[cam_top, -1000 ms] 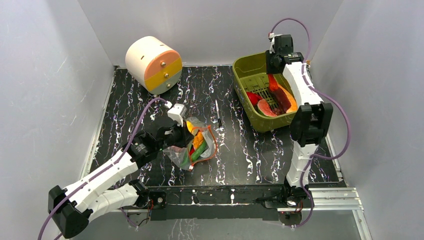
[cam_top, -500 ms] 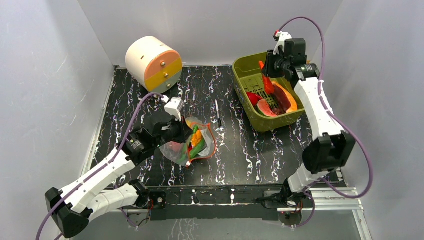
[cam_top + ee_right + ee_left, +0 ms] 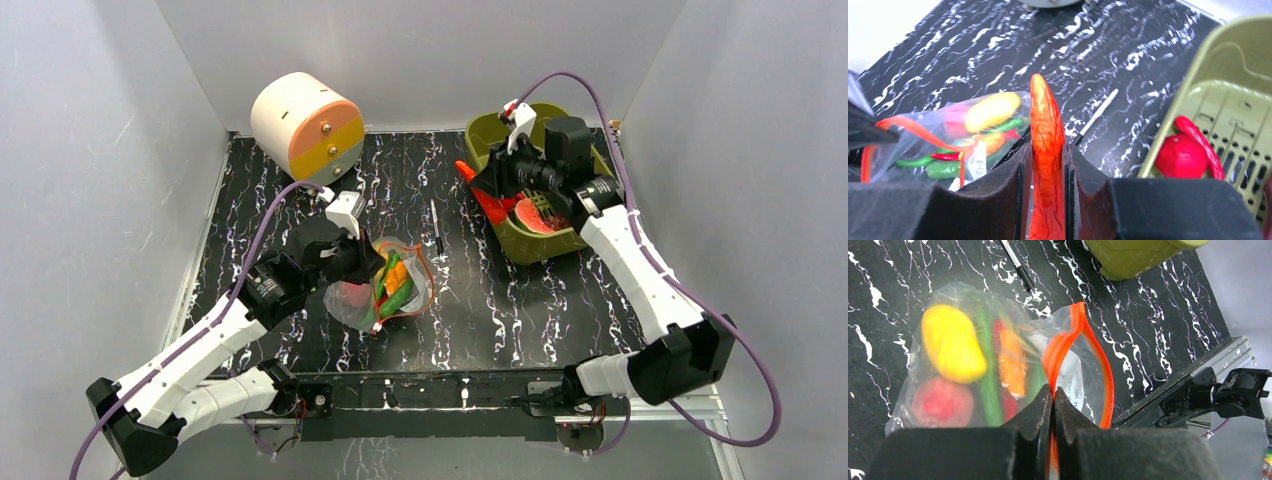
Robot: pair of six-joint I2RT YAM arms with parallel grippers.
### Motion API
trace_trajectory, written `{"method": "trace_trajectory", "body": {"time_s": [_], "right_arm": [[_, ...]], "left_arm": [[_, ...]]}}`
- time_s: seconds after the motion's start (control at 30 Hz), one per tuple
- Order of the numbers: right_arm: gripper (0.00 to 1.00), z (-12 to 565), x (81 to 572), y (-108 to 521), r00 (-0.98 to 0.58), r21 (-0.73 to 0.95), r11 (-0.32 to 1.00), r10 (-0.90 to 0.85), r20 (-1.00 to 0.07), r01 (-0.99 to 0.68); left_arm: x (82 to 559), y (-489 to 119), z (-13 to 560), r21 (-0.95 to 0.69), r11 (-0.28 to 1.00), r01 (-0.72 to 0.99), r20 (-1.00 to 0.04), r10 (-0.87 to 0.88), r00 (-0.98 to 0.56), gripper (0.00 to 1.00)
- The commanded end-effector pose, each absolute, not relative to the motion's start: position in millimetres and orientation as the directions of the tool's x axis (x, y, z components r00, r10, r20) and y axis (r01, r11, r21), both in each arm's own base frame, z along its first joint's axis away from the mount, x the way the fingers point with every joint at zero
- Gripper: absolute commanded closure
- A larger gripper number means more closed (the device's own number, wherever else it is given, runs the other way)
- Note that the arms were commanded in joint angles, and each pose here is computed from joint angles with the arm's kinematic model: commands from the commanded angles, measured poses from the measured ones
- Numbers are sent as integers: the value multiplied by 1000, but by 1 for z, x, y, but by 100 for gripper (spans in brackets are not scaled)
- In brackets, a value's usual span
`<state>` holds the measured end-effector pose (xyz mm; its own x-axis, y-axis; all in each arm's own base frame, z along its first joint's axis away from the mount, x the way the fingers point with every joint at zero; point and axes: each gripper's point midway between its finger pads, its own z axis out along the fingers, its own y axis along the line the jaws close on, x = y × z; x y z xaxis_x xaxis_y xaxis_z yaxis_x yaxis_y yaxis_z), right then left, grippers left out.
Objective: Place the food in the zip-top bag and seal the zipper
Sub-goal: Place the fake vegetable in the zipper food storage bag.
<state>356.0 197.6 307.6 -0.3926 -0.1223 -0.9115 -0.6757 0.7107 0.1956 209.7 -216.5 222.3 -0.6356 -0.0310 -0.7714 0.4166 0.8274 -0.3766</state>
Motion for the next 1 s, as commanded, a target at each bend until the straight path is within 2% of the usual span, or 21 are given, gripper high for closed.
{"method": "trace_trajectory", "body": {"time_s": [0.0, 0.3, 0.63, 0.97], "right_arm": [[87, 367, 325, 216, -101, 31, 565, -92, -991, -825], [88, 349, 259, 250, -10, -30, 306, -128, -992, -952], [88, 348, 196, 276, 105, -104, -17, -96, -990, -994], [88, 347, 149, 315, 214, -198, -202, -60, -975, -959]], "left_arm": [[203, -220, 249, -417, 797, 438, -778, -65, -624, 100], [194, -220, 255, -438, 774, 458, -773, -64, -631, 100], [190, -223, 261, -456, 747, 485, -780, -72, -622, 100], [180, -229, 270, -475, 697, 536, -784, -60, -618, 100]]}}
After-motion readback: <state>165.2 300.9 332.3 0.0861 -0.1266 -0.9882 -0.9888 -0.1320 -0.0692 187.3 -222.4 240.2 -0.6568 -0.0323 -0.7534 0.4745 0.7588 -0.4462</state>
